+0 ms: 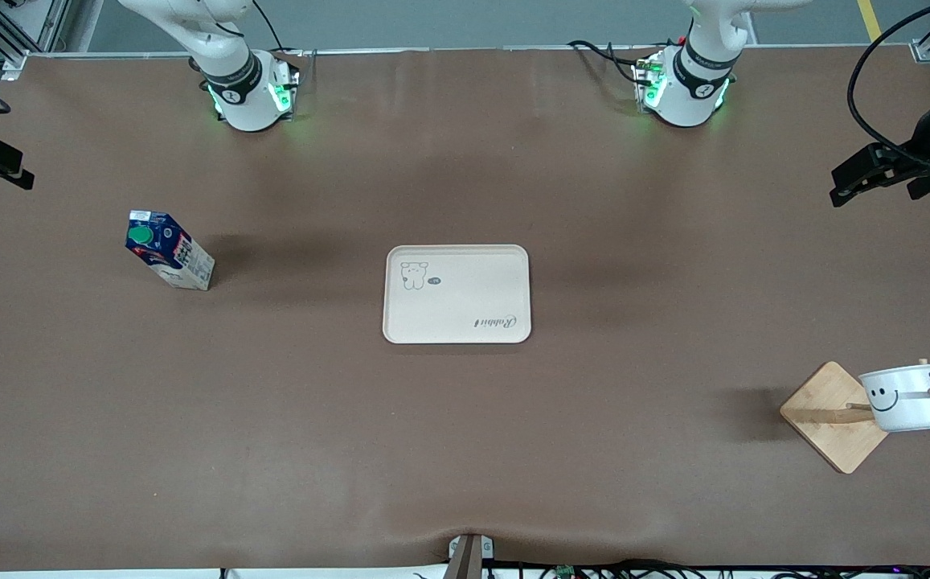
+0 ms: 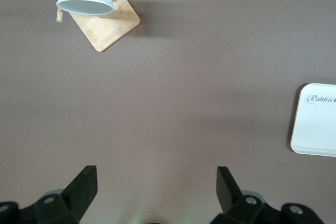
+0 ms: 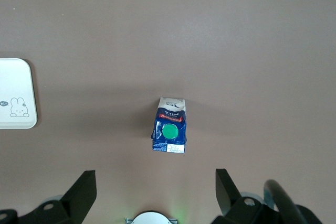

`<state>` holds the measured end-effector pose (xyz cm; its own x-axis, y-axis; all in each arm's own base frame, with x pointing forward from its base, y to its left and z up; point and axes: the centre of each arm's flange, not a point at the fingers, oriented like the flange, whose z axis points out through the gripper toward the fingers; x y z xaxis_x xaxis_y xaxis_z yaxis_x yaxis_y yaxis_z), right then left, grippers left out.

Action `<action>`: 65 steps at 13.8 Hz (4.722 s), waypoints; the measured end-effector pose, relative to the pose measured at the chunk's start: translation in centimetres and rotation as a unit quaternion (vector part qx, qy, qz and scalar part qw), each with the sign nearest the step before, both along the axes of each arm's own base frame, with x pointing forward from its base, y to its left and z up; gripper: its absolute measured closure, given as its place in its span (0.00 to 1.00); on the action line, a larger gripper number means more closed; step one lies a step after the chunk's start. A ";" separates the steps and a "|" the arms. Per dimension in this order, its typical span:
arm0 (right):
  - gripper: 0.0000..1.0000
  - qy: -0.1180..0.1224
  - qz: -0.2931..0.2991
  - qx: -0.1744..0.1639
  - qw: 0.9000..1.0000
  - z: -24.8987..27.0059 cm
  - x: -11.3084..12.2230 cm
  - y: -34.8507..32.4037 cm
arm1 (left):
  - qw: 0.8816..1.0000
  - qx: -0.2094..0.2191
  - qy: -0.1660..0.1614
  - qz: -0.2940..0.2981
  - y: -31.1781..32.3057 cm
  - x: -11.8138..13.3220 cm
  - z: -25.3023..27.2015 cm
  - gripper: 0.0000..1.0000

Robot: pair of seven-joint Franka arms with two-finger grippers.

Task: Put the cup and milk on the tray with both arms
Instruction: 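Move the left gripper toward the white mug on the wooden stand, then lower the left gripper and grasp the white mug's rim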

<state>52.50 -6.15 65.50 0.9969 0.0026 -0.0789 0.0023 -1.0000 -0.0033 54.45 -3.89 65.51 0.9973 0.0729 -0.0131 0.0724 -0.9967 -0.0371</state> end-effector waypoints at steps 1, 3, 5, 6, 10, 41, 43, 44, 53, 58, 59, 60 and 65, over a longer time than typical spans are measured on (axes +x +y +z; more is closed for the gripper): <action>0.00 -0.001 0.001 0.000 1.000 0.0 0.0 0.1 | 1.000 0.000 -0.001 0.000 0.1 0.0 0.0 0.00; 0.00 -0.001 0.002 0.001 1.000 0.0 0.1 0.2 | 1.000 0.000 -0.002 0.002 0.3 0.0 0.2 0.00; 0.00 -0.001 0.003 0.009 1.000 -0.1 0.2 0.5 | 1.000 0.000 -0.002 0.005 0.5 0.0 0.2 0.00; 0.00 -0.002 0.004 0.017 1.000 -0.2 0.3 0.7 | 1.000 0.000 -0.002 0.005 0.6 0.0 0.2 0.00; 0.00 0.000 0.004 0.028 1.000 -0.5 0.5 0.8 | 1.000 0.009 -0.002 0.010 1.2 0.1 0.2 0.00; 0.00 0.028 0.018 0.036 0.999 -3.9 2.6 2.2 | 0.980 0.045 -0.100 0.167 4.7 10.4 -17.3 0.00; 0.00 0.029 0.018 0.036 0.999 -4.0 2.6 2.2 | 0.979 0.054 -0.118 0.157 4.6 10.4 -18.9 0.00; 0.00 0.030 0.018 0.036 0.999 -4.0 2.7 2.2 | 0.979 0.061 -0.126 0.149 4.6 10.3 -19.7 0.00; 0.00 0.030 0.019 0.036 0.999 -4.1 2.7 2.3 | 0.961 0.058 -0.230 0.140 10.5 7.6 -23.8 0.00; 0.00 0.032 0.019 0.037 0.999 -4.4 2.8 2.3 | 0.952 0.042 -0.272 0.130 9.9 8.1 -23.3 0.00; 0.00 0.032 0.018 0.037 0.999 -4.4 2.8 2.2 | 0.951 0.039 -0.278 0.128 9.8 8.1 -23.6 0.00; 0.00 0.032 0.018 0.037 0.999 -4.4 2.8 2.2 | 0.951 0.037 -0.281 0.126 9.7 8.2 -24.1 0.00; 0.00 0.033 0.018 0.037 0.999 -4.4 2.8 2.2 | 0.950 0.027 -0.284 0.122 9.6 8.6 -26.5 0.00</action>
<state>55.34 -3.95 61.10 0.9887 0.0468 -0.1422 0.0359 -0.9963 -0.0781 63.07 5.74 39.06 0.7950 0.2885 0.5336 0.3256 -0.9451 0.0259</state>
